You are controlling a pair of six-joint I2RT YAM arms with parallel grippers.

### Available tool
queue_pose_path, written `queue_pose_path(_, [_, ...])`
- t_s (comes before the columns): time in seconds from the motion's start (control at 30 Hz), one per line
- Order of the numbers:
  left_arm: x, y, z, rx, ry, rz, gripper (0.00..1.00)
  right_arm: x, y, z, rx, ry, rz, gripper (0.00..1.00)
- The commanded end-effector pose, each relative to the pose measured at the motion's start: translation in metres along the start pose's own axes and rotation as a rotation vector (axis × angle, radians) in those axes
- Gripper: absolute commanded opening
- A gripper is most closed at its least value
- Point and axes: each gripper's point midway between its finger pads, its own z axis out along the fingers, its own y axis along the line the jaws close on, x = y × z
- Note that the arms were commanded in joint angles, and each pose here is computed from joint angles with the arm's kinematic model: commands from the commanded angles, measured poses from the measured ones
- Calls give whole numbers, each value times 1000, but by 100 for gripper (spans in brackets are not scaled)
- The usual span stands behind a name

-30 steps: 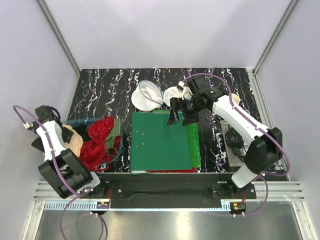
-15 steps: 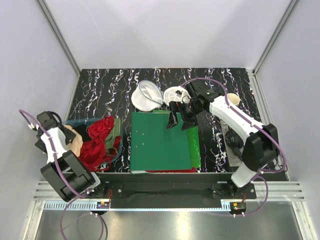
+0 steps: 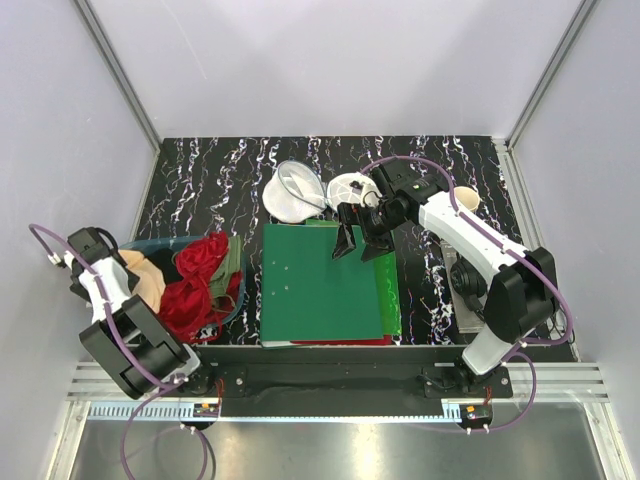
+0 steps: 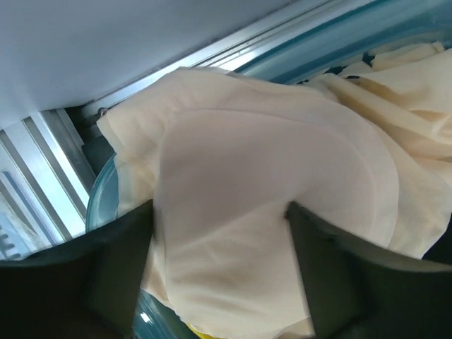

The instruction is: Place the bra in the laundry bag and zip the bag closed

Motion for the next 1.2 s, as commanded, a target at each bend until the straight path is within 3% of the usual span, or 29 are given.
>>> queue_pose_path(0.0, [-9,-9,-7,70,-53,-45,50,-4,8,1,-28,-7,-40,100])
queue_pose_path(0.07, [-2,-14,-9,104,-28,-61,38,-5,8,1,-25,-8,-40,100])
queue_pose_path(0.1, [2,-16,-11,117,-22,-65,22,-5,8,1,-24,-9,-40,100])
queue_pose_path(0.27, [-3,-16,-20,122,-29,-103,0,-5,8,1,-25,-8,-35,100])
queue_pose_path(0.47, [-21,-32,-43,200,-14,-176,0,-5,6,2,-19,-5,-24,100])
queue_pose_path(0.73, [-86,-87,-100,480,-15,-340,0,-6,6,2,-4,4,-15,100])
queue_pose_path(1.17, [-87,-184,-187,842,106,-307,0,-22,16,-11,29,-24,28,100])
